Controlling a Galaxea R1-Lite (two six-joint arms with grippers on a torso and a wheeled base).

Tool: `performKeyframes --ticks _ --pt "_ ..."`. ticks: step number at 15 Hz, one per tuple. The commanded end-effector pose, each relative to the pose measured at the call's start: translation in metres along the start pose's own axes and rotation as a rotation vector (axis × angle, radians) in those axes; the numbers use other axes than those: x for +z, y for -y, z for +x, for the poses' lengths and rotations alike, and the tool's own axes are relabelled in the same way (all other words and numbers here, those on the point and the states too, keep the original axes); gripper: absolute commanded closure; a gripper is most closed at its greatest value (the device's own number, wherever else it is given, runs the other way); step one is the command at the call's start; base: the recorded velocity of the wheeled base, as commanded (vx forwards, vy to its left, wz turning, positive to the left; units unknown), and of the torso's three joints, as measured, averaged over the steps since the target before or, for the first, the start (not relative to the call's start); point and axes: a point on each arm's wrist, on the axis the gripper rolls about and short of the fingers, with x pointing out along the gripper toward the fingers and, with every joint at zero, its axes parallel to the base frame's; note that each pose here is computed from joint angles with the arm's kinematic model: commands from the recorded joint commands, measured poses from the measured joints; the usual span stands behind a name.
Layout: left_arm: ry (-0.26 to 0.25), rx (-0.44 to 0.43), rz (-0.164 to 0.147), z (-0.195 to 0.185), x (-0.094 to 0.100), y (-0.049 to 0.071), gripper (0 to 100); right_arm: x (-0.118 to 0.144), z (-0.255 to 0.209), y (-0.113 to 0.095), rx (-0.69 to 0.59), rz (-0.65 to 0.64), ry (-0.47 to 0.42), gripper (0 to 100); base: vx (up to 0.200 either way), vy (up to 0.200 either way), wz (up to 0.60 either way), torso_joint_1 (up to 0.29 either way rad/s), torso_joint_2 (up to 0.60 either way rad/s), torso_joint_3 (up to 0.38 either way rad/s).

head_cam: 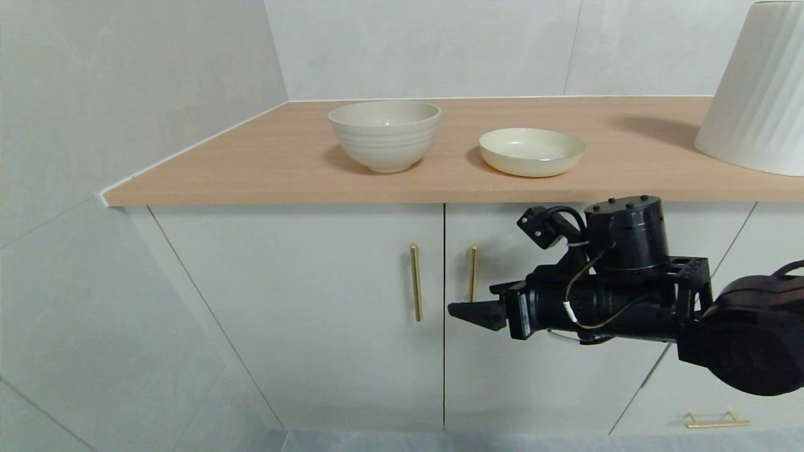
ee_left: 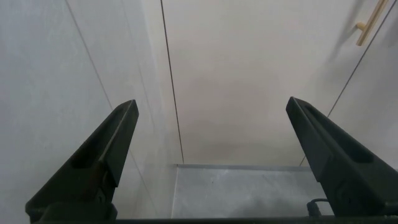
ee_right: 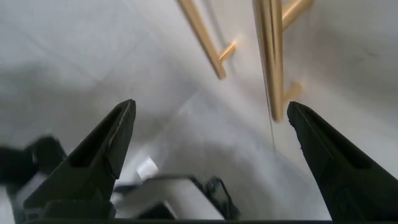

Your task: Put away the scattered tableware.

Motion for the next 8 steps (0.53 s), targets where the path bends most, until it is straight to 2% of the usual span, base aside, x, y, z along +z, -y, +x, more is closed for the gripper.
performKeyframes --ticks 1,8 --pt "-0.001 0.001 0.0 0.0 0.0 0.0 0 -0.017 0.021 0.007 -0.007 0.035 -0.036 0 0.0 0.0 0.0 0.0 0.0 0.0" --pt "-0.001 0.001 0.0 0.0 0.0 0.0 0 -0.022 0.036 0.007 -0.035 0.069 0.028 0 0.0 0.0 0.0 0.0 0.0 0.0"
